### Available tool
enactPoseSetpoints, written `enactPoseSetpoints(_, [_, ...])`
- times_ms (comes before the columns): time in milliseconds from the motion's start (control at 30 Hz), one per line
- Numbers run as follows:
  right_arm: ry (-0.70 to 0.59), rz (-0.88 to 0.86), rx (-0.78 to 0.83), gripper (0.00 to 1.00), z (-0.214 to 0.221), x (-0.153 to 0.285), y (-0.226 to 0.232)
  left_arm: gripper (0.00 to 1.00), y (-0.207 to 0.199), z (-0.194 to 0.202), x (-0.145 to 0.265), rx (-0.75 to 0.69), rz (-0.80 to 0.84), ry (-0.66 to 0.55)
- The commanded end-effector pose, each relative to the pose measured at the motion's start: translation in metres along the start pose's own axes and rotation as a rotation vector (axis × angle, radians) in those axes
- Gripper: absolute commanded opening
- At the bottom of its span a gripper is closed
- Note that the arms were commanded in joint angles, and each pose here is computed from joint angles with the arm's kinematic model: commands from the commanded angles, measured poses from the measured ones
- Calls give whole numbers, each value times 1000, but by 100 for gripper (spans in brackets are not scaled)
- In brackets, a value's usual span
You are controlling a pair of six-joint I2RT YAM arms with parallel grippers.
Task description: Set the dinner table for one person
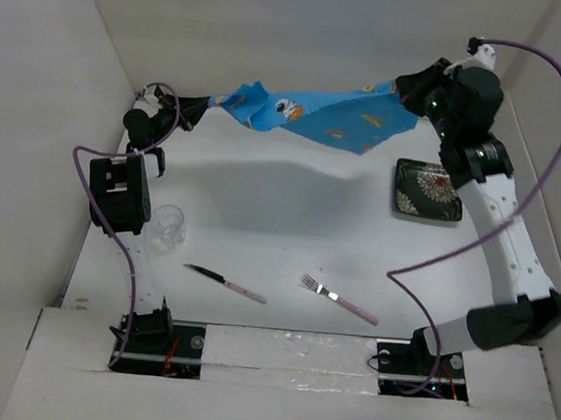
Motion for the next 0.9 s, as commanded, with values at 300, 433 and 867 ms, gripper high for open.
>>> enactPoseSetpoints(300, [26, -36, -2, 0, -36, -108, -13, 0, -84, 39, -22, -401, 372, 187])
enactPoseSetpoints(433, [-13, -107, -4, 0, -56, -83, -6, 0, -96, 49, -6, -416, 431, 193])
enactPoseSetpoints(867, [635, 106, -86, 0, 246, 3, -95, 99, -28, -14, 44, -399, 4, -89])
Point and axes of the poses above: each gripper's point midway between its finger pads, its own x axis back along the fingers, its own y axis along the line the jaws close on, z = x × y, the point moved 7 cm from there along x, back along the fingers, and after that the axes turned 12 degrees about x, right-handed, at the moved point
